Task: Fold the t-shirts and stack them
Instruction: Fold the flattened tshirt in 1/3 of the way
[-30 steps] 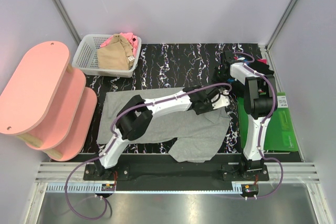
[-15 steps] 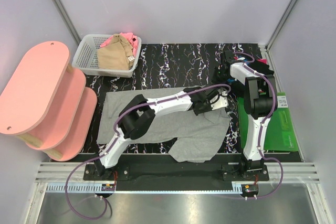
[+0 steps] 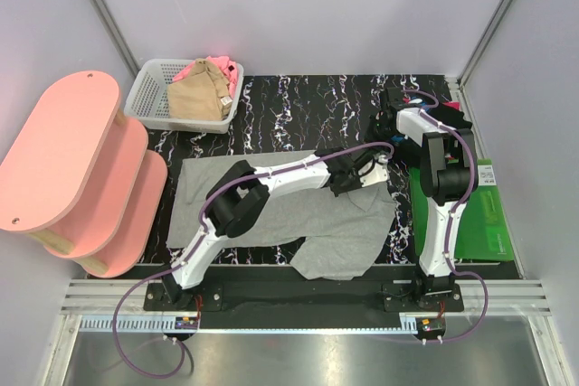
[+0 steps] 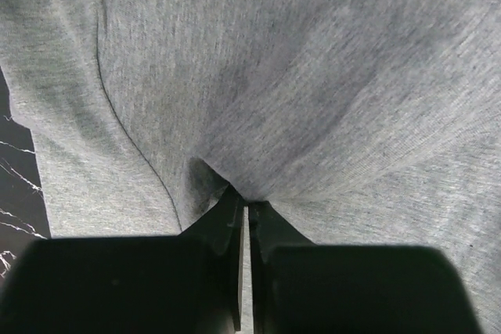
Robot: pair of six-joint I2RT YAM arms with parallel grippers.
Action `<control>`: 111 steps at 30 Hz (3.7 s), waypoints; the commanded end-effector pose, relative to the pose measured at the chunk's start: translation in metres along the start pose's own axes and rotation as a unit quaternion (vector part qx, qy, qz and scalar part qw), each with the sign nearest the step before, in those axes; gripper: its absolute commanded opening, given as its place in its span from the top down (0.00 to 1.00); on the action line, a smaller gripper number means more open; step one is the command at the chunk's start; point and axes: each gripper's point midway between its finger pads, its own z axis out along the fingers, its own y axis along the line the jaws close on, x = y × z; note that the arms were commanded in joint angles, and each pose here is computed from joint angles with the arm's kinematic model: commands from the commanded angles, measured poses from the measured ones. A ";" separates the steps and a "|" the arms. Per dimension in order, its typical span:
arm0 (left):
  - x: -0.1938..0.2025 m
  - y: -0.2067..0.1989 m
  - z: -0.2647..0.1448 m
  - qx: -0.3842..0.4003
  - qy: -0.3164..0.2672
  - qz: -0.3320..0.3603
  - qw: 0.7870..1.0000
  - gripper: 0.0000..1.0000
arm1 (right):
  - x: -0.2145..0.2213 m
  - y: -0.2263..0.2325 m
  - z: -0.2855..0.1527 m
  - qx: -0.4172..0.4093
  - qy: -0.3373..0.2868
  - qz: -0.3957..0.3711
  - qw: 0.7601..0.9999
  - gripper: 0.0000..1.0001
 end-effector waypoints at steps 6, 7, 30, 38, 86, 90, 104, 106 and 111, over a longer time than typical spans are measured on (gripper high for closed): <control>-0.047 0.020 -0.061 -0.008 -0.080 -0.016 0.997 1.00 | 0.014 -0.015 0.009 0.024 0.019 0.002 1.000 0.87; -0.054 0.024 -0.077 -0.012 -0.094 -0.017 0.995 1.00 | 0.013 -0.015 0.009 0.025 0.019 0.002 1.000 0.87; 0.027 -0.047 -0.077 0.093 -0.004 0.006 0.996 0.53 | 0.011 -0.010 0.006 0.017 0.017 0.001 1.000 0.87; -0.012 -0.055 -0.093 0.092 -0.048 0.009 0.995 0.51 | 0.013 -0.009 0.007 0.014 0.020 0.000 1.000 0.87; 0.411 0.073 -0.159 -0.143 0.192 -0.365 0.900 0.60 | 0.014 -0.032 -0.026 0.063 -0.012 0.000 0.998 0.87; 0.424 0.080 -0.158 -0.139 0.192 -0.388 0.891 0.62 | 0.017 -0.035 -0.023 0.063 -0.005 0.006 0.998 0.86; 0.294 0.101 -0.172 -0.049 0.048 -0.421 0.905 0.59 | -0.047 0.021 -0.007 -0.017 -0.017 0.009 1.000 0.88; 0.277 0.105 -0.173 -0.042 0.030 -0.416 0.908 0.59 | -0.049 0.024 -0.005 -0.019 -0.005 0.005 1.000 0.88; 0.283 0.114 -0.185 -0.063 0.036 -0.415 0.907 0.59 | -0.059 0.050 -0.046 -0.032 -0.038 -0.033 0.998 0.87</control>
